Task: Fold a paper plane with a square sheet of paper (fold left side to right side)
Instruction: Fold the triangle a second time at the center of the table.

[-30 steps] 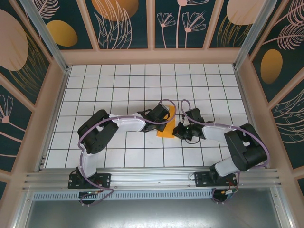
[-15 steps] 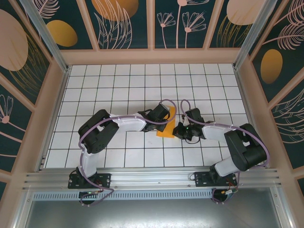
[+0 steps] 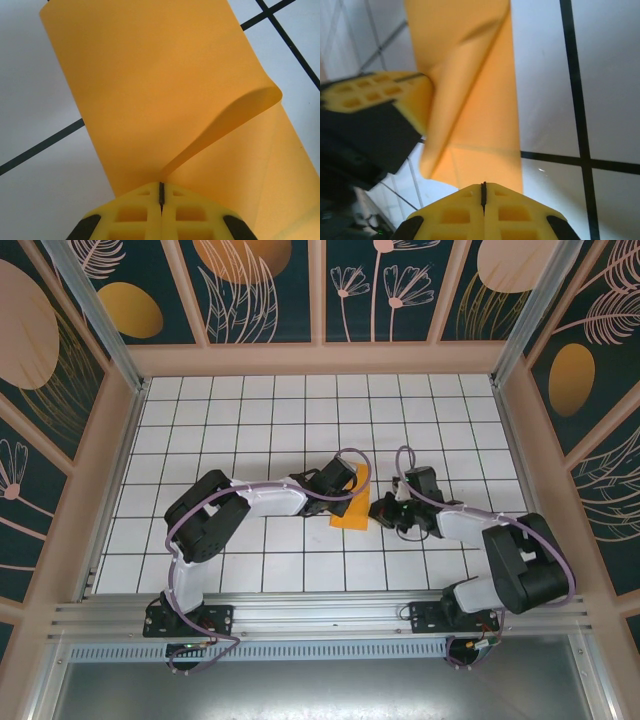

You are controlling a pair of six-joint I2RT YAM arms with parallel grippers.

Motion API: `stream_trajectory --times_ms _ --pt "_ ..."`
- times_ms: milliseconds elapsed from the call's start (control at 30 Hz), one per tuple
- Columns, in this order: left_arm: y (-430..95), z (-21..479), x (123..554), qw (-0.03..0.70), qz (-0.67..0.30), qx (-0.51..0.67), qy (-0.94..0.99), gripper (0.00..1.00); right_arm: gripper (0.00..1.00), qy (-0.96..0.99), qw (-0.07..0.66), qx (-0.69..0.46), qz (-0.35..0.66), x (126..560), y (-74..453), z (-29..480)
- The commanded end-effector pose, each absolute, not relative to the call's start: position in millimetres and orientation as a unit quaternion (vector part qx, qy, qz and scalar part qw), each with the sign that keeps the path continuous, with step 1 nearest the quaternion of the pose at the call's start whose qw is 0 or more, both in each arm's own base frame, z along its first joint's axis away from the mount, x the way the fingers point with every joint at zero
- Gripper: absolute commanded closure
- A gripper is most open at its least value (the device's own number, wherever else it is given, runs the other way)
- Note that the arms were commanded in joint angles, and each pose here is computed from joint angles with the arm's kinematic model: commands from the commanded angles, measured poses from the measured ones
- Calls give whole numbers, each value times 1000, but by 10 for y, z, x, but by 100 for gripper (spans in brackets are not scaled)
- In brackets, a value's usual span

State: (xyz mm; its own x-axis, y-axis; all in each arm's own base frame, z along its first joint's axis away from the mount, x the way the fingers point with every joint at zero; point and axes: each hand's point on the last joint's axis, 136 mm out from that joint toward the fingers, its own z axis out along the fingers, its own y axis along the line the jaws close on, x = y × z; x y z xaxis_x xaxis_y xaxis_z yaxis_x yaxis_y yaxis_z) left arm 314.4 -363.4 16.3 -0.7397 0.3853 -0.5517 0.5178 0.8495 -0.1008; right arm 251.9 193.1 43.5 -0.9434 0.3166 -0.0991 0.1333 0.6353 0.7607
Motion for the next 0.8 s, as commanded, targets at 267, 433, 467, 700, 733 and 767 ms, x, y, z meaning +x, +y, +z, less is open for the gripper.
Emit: stream_trajectory --times_ms 267,433,467,700,733,767 --pt "-3606 -38 3069 239 -123 255 929 100 100 862 148 117 470 3007 2227 755" --pt "-3624 -20 3072 241 -127 256 928 100 100 870 140 117 457 3091 2307 635" --pt "-3620 -19 3076 241 -127 256 928 100 100 872 139 117 454 3097 2317 609" --pt "-3633 -11 3075 241 -130 256 927 100 100 883 127 113 438 3123 2362 462" --pt "-3638 -11 3076 241 -130 255 927 100 100 884 126 113 436 3126 2359 444" --pt "-3639 -16 3071 240 -130 256 927 100 100 885 125 112 433 3121 2363 429"
